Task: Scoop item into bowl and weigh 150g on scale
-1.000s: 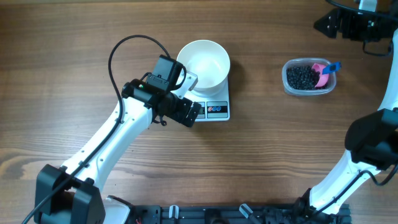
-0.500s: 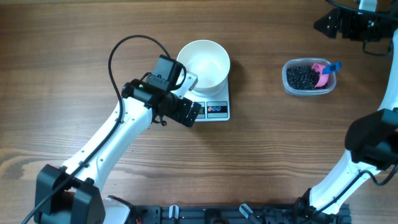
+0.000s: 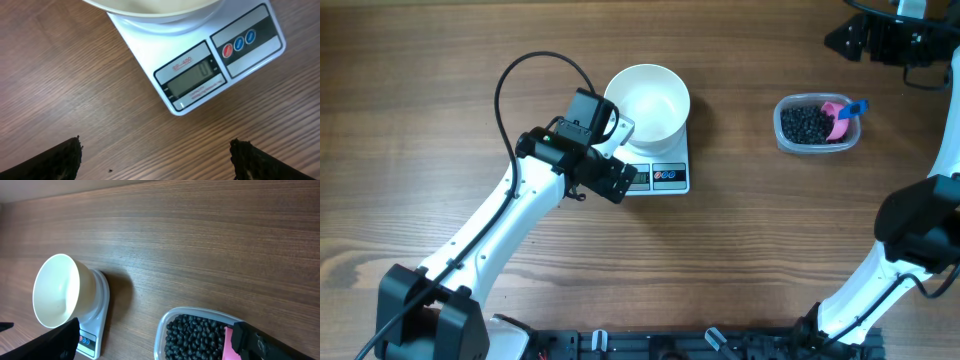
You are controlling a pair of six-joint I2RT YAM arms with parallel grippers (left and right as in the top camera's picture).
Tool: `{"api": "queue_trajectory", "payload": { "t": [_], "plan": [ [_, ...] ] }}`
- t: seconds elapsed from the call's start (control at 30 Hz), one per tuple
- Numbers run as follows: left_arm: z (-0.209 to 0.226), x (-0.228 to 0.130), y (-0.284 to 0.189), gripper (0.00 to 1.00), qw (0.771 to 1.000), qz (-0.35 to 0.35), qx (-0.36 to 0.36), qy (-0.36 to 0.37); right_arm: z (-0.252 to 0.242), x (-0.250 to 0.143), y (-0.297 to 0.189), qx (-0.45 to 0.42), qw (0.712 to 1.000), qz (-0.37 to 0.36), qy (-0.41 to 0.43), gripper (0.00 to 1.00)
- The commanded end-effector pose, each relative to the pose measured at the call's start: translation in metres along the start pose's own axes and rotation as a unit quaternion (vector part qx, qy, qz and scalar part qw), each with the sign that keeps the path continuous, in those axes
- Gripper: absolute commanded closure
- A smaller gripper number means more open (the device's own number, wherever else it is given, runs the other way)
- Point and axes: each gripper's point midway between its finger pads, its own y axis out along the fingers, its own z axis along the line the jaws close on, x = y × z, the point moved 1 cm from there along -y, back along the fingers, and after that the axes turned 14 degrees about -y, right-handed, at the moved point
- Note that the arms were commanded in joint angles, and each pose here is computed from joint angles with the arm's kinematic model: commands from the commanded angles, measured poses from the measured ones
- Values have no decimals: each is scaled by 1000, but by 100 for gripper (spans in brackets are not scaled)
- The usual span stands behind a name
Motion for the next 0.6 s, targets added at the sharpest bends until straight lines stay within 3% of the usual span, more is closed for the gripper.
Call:
{"api": "queue_trajectory", "payload": {
  "t": [0.0, 0.17, 0.3, 0.37, 0.57],
  "plan": [
    [5, 6, 3, 0, 1000, -13, 13, 22, 11, 14, -15, -3, 1000, -23, -16, 0],
    [5, 7, 3, 0, 1000, -15, 12, 22, 11, 14, -15, -3, 1000, -23, -16, 0],
    [-26, 4, 1, 0, 996, -6, -81, 21, 11, 14, -15, -3, 1000, -23, -16, 0],
    [-41, -12, 0, 0, 992, 26, -124, 21, 11, 14, -15, -3, 1000, -23, -16, 0],
    [-51, -54, 18, 0, 984, 75, -123, 105, 11, 14, -15, -3, 1000, -23, -16, 0]
  ]
}}
